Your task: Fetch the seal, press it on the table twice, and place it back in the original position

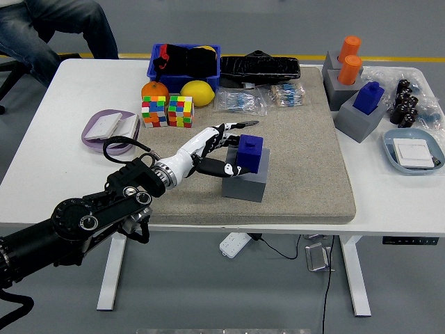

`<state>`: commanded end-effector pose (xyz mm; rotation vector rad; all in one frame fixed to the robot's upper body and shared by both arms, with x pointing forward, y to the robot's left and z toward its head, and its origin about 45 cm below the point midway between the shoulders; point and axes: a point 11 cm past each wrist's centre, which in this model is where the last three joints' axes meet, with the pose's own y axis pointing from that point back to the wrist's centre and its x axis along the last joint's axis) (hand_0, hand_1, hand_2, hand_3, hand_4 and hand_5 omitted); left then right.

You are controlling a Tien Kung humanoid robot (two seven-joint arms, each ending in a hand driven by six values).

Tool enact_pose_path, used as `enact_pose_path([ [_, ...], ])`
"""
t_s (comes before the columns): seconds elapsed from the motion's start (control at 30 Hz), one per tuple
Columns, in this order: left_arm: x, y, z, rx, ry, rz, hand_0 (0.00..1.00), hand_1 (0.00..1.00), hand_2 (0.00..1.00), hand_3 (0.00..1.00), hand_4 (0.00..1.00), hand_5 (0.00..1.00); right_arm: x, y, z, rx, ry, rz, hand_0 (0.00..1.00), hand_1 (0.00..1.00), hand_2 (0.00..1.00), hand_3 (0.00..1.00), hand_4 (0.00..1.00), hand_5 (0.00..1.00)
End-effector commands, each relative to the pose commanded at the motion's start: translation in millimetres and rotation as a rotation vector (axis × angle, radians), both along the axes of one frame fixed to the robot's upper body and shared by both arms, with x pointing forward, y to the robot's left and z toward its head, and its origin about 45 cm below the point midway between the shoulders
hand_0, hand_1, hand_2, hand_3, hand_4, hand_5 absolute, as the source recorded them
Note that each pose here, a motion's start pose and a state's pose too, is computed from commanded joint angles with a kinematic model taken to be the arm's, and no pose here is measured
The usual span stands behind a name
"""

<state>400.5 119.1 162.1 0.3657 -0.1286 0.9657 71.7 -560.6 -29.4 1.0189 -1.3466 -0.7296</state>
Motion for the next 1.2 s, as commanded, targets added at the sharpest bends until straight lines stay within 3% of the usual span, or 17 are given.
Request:
enact_pose_path([
  [0.47,3.8,-3.6,7.9,-0.026,-0.037,0.017,0.857,0.786,0.737,0.898,0.875,0.002,-0.4,-0.1,0.0,0.000,0.000,-0.002,0.924,0.768,0.768,0.777,0.819,0.462],
  [1.2,1.1,-9.2,6.6,-0.024,-0.055,0.014,0.848,0.764,0.714,0.890,0.841,0.002,-0.1,0.2,-0.1,0.001,-0.001,-0.002,0.924,0.769,0.768,0.777,0.819,0.461],
])
